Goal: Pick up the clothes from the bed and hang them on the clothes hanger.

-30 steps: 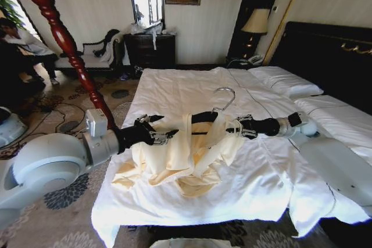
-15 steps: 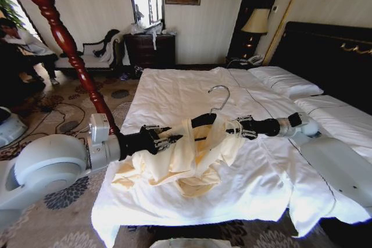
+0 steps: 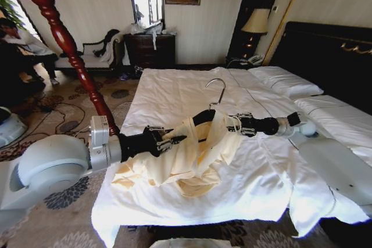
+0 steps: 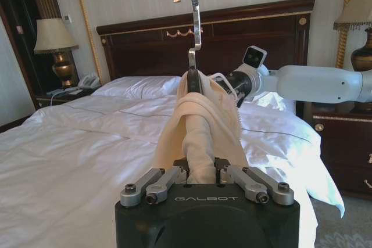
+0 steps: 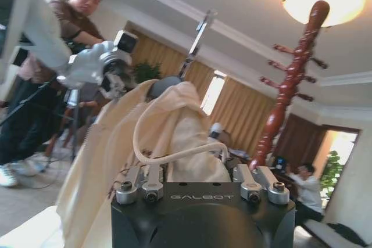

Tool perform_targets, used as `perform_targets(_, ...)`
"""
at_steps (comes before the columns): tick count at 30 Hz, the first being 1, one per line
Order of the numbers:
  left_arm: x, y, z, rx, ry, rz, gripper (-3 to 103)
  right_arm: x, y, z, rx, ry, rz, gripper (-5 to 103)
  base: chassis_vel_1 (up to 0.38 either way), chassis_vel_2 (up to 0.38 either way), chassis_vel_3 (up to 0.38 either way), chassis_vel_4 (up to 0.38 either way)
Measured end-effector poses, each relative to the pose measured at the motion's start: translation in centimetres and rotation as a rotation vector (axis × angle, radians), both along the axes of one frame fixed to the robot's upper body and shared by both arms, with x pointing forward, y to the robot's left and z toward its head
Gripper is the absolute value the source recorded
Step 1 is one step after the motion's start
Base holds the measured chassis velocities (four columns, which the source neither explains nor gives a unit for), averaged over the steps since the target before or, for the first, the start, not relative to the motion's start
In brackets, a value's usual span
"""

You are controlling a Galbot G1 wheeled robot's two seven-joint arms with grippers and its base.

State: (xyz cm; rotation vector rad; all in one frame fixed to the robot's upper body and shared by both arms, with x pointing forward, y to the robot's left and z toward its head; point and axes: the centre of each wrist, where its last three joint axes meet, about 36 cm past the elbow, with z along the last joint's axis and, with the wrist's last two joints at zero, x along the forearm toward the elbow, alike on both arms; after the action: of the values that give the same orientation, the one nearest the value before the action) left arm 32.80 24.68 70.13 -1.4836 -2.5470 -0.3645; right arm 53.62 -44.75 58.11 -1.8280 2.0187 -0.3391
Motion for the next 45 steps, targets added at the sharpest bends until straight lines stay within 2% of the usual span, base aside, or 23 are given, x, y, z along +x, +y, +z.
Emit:
perform_targets(3, 0.0, 0.0, 0.1, 0.001, -0.01, 0.005, 19, -0.1, -0.4, -0.1, 0.048, 0.006, -0.052, 65, 0.0, 0.0, 0.0, 0.0)
perform_targets(5, 0.0, 0.1, 0.2, 0.003, -0.014, 0.008, 19, -0.1, -0.6, -0.1, 0.06, 0.006, -0.071, 65, 0.0, 0.0, 0.0, 0.0)
perform_targets(7, 0.0, 0.1, 0.4, 0.002, -0.033, 0.02, 19, -0.3, -0.8, -0.4, 0.089, 0.004, -0.122, 76, 0.0, 0.0, 0.0, 0.0)
perform_targets(9, -0.1, 0.2, 0.8, -0.006, -0.061, 0.044, 19, -0.5, -0.7, -1.0, 0.142, -0.005, -0.206, 86, 0.0, 0.0, 0.0, 0.0)
perform_targets(10, -0.1, 0.2, 1.0, -0.016, -0.078, 0.058, 19, -0.6, -0.5, -1.3, 0.184, -0.004, -0.264, 86, 0.0, 0.0, 0.0, 0.0)
perform_targets(11, -0.1, 0.2, 1.0, -0.016, -0.078, 0.058, 19, -0.6, -0.5, -1.3, 0.184, -0.004, -0.264, 86, 0.0, 0.0, 0.0, 0.0)
perform_targets(14, -0.1, 0.1, 1.3, -0.058, -0.13, 0.116, 19, -1.3, -0.1, -2.3, 0.314, 0.03, -0.478, 99, 0.0, 0.0, 0.0, 0.0)
perform_targets(15, -0.1, 0.1, 1.3, -0.058, -0.13, 0.116, 19, -1.3, -0.1, -2.3, 0.314, 0.03, -0.478, 99, 0.0, 0.0, 0.0, 0.0)
perform_targets(17, 0.5, 0.4, 1.4, -0.081, -0.151, 0.173, 19, -1.7, 0.1, -2.4, 0.373, 0.036, -0.604, 100, 0.0, 0.0, 0.0, 0.0)
perform_targets(19, 1.7, 1.1, 1.4, -0.095, -0.166, 0.268, 19, -1.9, 0.4, -2.1, 0.449, 0.04, -0.778, 100, 0.0, 0.0, 0.0, 0.0)
perform_targets(20, 1.7, 1.1, 1.4, -0.095, -0.166, 0.268, 19, -1.9, 0.4, -2.1, 0.449, 0.04, -0.778, 100, 0.0, 0.0, 0.0, 0.0)
perform_targets(22, 3.0, 1.8, 1.2, -0.104, -0.18, 0.379, 19, -2.0, 0.6, -2.0, 0.523, 0.054, -0.93, 100, 0.0, 0.0, 0.0, 0.0)
perform_targets(24, 4.4, 2.7, 1.2, -0.108, -0.192, 0.486, 19, -2.2, 0.3, -2.1, 0.564, 0.058, -1.016, 100, 0.0, 0.0, 0.0, 0.0)
perform_targets(25, 5.0, 3.1, 1.2, -0.111, -0.194, 0.525, 19, -2.4, 0.1, -2.1, 0.571, 0.056, -1.037, 100, 0.0, 0.0, 0.0, 0.0)
perform_targets(26, 5.0, 3.1, 1.2, -0.111, -0.194, 0.525, 19, -2.4, 0.1, -2.1, 0.571, 0.056, -1.037, 100, 0.0, 0.0, 0.0, 0.0)
perform_targets(27, 5.9, 3.6, 1.2, -0.116, -0.196, 0.569, 19, -2.7, -0.1, -2.2, 0.575, 0.051, -1.05, 100, 0.0, 0.0, 0.0, 0.0)
perform_targets(30, 9.4, 6.6, 1.4, -0.146, -0.208, 0.705, 19, -3.4, 0.2, -2.1, 0.59, 0.043, -1.05, 100, 0.0, 0.0, 0.0, 0.0)
perform_targets(31, 9.4, 6.6, 1.4, -0.146, -0.208, 0.705, 19, -3.4, 0.2, -2.1, 0.59, 0.043, -1.05, 100, 0.0, 0.0, 0.0, 0.0)
perform_targets(34, 12.0, 9.6, 1.7, -0.195, -0.214, 0.798, 19, -3.5, 1.6, -2.1, 0.616, 0.039, -1.025, 100, 0.0, 0.0, 0.0, 0.0)
perform_targets(39, 14.7, 12.2, 0.9, -0.258, -0.201, 0.868, 19, -3.1, 3.6, -2.3, 0.649, 0.041, -0.983, 100, 0.0, 0.0, 0.0, 0.0)
perform_targets(45, 18.5, 14.9, -1.8, -0.284, -0.17, 0.961, 19, -2.3, 5.5, -3.9, 0.675, 0.083, -0.963, 100, 0.0, 0.0, 0.0, 0.0)
